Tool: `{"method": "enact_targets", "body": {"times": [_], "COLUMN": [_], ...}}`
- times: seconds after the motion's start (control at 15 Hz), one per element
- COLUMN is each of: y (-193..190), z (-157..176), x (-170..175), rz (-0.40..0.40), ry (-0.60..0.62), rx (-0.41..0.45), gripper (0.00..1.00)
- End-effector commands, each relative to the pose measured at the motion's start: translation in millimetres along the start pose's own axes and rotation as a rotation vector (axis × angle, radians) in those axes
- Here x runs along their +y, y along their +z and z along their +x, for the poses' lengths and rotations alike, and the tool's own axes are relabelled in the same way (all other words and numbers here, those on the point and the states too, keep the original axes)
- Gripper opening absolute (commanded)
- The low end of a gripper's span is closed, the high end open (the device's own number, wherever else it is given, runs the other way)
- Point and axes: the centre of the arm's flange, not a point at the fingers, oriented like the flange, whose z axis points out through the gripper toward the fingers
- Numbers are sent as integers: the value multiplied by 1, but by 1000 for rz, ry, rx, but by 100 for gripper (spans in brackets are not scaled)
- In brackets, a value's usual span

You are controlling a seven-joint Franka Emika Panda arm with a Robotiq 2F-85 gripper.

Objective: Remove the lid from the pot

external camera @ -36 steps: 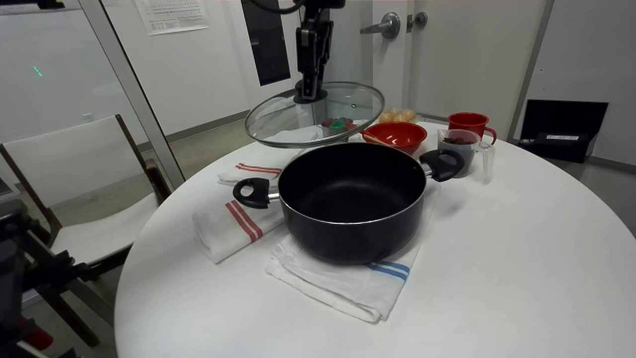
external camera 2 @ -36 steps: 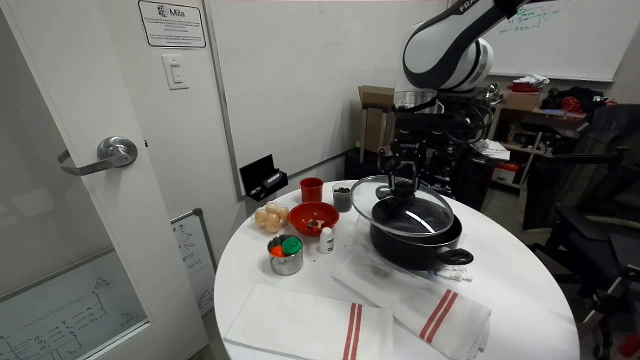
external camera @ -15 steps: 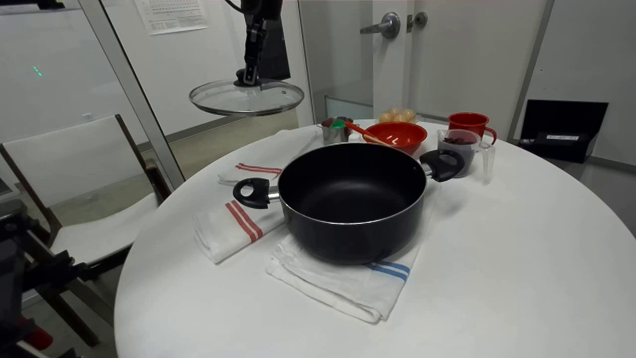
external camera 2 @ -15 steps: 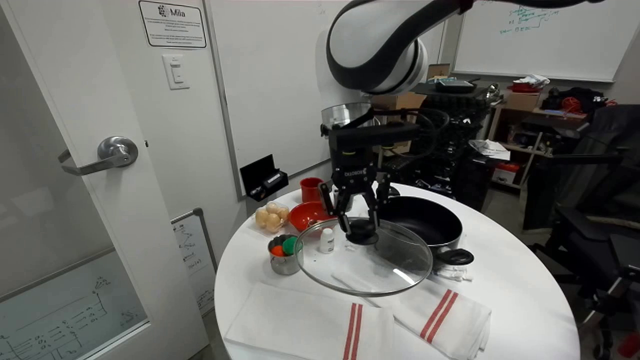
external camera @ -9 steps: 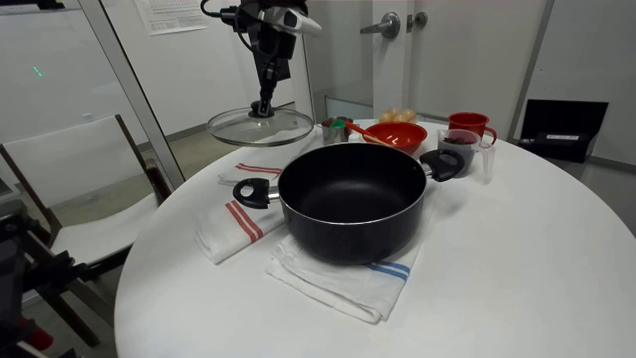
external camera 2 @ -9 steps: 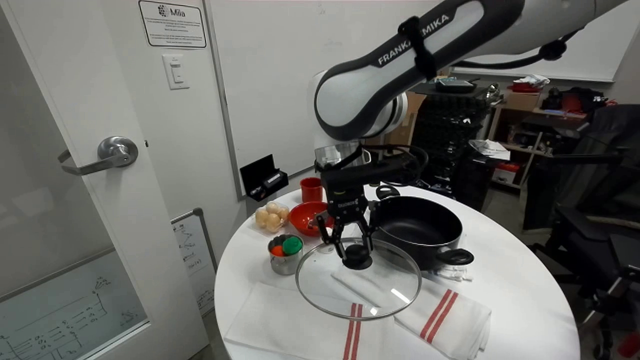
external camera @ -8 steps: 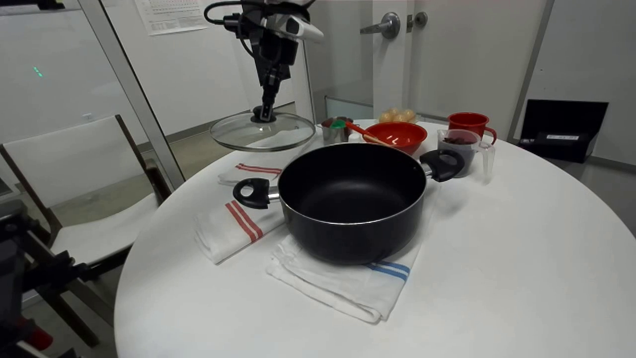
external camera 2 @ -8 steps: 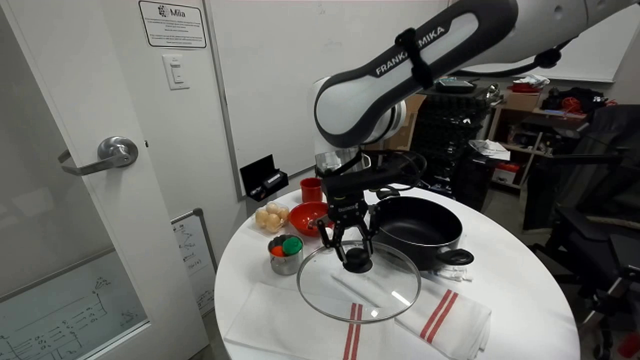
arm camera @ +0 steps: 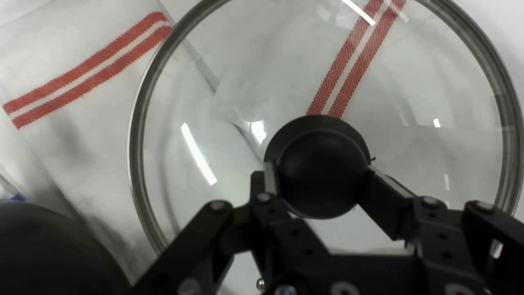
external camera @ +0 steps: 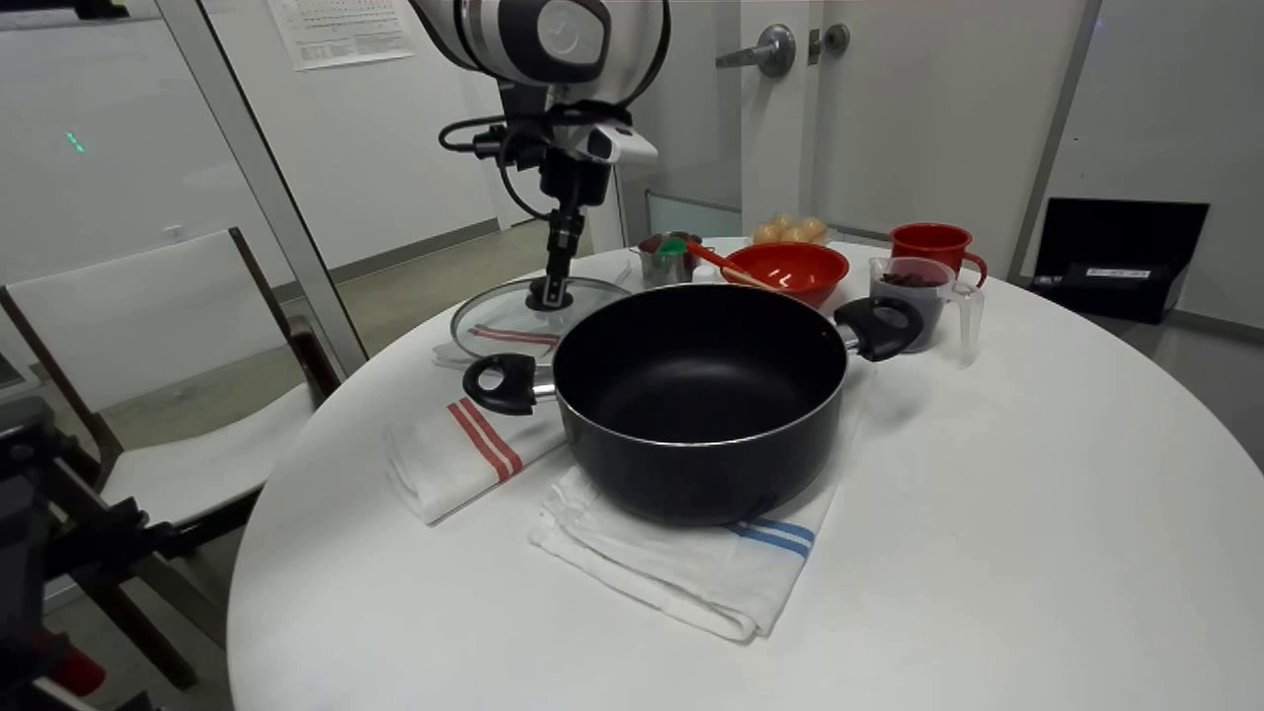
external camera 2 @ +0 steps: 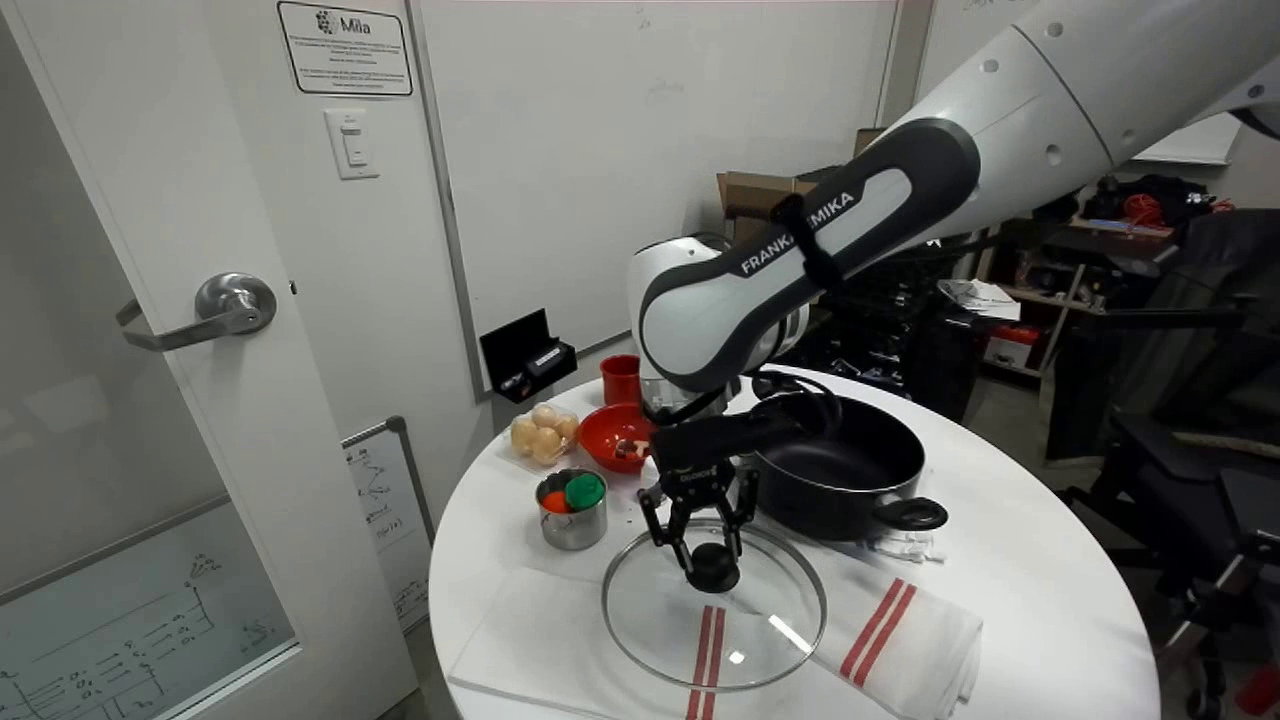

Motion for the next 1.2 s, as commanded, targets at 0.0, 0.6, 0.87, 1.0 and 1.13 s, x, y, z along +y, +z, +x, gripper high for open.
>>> {"method": "enact_targets", "body": {"times": [0.0,0.6,0.87,1.0,1.13], "y": [6,2,-9,-1,-3], "z": [11,7,-2,15,14], "x": [-3,9,16,2,2], "rz": [26,33,45,50,50], "ry": [15,-27,-55,-32,-33], "rx": [66,162,179,162,163], "gripper": [26,82,100,100,100]}}
